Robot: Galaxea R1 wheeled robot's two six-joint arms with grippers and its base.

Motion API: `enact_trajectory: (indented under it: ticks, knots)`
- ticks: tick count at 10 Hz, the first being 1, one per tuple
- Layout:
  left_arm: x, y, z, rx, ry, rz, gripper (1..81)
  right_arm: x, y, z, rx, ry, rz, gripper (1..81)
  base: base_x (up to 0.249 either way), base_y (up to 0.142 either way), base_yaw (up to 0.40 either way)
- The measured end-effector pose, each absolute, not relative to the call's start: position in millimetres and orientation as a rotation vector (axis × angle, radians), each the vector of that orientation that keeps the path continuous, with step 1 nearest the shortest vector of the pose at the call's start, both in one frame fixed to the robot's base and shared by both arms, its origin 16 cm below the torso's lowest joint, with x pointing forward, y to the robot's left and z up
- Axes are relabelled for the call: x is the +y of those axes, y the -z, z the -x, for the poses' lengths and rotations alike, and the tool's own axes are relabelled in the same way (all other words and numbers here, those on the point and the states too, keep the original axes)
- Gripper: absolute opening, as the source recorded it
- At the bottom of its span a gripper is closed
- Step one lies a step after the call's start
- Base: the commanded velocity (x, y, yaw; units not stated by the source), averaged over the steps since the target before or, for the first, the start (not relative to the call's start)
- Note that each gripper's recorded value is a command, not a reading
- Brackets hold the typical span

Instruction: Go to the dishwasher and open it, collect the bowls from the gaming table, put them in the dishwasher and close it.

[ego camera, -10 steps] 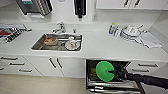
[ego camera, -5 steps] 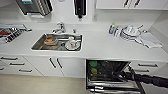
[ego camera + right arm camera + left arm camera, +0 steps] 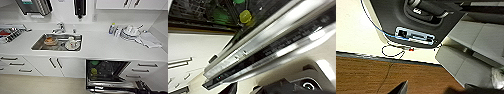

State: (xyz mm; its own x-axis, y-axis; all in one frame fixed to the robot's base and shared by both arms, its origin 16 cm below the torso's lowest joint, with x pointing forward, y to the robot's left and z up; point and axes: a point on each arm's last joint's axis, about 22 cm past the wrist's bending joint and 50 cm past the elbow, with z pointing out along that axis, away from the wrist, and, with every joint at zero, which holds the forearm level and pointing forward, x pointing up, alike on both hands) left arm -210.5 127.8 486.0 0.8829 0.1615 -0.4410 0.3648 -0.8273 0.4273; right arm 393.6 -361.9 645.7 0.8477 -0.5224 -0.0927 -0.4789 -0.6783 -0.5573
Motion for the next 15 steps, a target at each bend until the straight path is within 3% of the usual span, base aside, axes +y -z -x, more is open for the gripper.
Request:
enact_trajectory:
  ticks: [5,8,15]
  knots:
    - [137.2,-477.2,184.2,0.432,0.488,-2.552,81.1,-367.2,-618.2,-266.2,0.823,-0.147,2.470,81.1,0.000,0.000,0.000]
    - [150.6,-463.0,148.3,0.543,0.431,-2.569,81.1,-350.7,-603.3,-249.5,0.835,-0.186,2.458,81.1,0.000,0.000,0.000]
    - [154.6,-432.1,74.9,0.569,0.306,-2.577,81.1,-333.9,-564.3,-236.9,0.890,-0.211,2.450,81.1,0.000,0.000,0.000]
